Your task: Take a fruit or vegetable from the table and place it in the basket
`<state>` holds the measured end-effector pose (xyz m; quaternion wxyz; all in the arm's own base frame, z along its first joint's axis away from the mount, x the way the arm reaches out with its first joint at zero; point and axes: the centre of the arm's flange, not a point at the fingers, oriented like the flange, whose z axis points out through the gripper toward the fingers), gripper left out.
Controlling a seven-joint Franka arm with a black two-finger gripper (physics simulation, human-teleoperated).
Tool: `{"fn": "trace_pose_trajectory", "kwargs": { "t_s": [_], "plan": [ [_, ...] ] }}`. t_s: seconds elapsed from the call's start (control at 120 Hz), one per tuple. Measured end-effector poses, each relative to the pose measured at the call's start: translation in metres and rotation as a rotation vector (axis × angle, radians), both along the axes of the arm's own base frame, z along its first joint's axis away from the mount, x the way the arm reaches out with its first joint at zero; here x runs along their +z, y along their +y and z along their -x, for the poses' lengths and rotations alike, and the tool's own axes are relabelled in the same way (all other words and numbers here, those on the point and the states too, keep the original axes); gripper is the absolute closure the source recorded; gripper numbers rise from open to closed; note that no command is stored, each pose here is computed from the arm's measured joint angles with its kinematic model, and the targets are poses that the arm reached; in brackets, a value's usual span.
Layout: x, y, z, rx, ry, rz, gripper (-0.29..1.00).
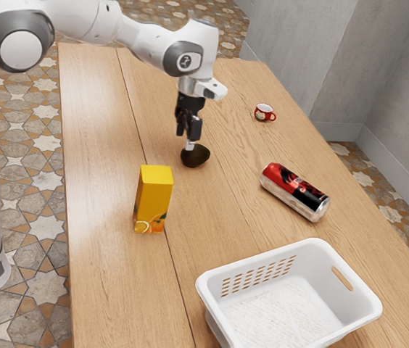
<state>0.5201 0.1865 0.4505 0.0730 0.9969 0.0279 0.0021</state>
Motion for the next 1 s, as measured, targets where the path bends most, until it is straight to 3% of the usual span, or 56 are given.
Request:
{"fn": "trace_pose_trajectory", "kwargs": {
  "t_s": [0.342,1.0],
  "plan": [
    [-0.006,-0.044,-0.031,-0.042,-0.049,0.001,0.00],
    [-0.023,-0.045,-0.036,-0.001,-0.064,0.014,0.00]
  ]
}}
